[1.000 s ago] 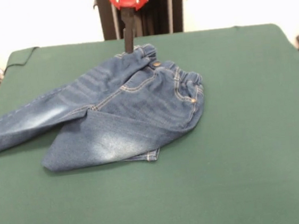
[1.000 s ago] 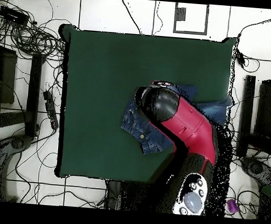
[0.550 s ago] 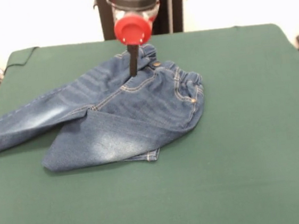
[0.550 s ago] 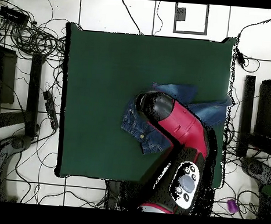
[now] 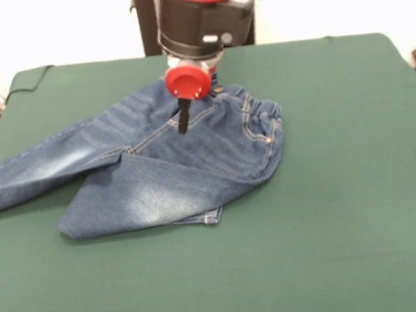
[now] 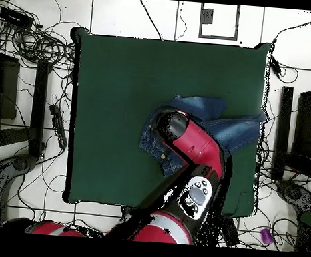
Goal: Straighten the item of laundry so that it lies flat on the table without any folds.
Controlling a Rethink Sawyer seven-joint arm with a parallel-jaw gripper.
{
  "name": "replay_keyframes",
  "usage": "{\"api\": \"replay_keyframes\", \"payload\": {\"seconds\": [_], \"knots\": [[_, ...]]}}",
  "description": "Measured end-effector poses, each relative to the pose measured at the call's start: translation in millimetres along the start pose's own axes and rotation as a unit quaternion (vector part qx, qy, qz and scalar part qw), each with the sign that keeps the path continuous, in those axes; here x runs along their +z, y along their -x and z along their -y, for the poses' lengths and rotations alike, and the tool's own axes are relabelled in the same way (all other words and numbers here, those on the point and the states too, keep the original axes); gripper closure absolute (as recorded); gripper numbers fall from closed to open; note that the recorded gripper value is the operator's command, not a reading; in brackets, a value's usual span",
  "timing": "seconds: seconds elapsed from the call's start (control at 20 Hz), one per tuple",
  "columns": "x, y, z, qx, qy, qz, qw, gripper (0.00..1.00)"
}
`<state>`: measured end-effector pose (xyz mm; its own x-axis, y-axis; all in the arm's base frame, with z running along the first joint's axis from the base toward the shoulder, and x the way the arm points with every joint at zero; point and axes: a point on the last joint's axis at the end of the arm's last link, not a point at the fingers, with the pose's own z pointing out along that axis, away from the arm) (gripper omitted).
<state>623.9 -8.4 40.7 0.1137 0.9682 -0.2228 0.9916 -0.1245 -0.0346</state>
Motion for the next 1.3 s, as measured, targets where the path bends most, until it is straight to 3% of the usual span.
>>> {"api": "replay_keyframes", "payload": {"seconds": [0.35,0.6,0.9,1.1,1.3], "knots": [[24.9,-7.9,-0.3,0.025,0.04,0.052,0.9975,0.0],[37.2,-0.3,-4.3,0.033,0.068,0.079,0.9939,0.0],[38.6,9.8,-16.9,0.033,0.125,0.116,0.9848,0.0],[30.7,9.2,-23.4,0.024,0.161,0.144,0.9761,0.0],[19.4,4.3,-26.2,0.018,0.175,0.151,0.9728,0.0]]}}
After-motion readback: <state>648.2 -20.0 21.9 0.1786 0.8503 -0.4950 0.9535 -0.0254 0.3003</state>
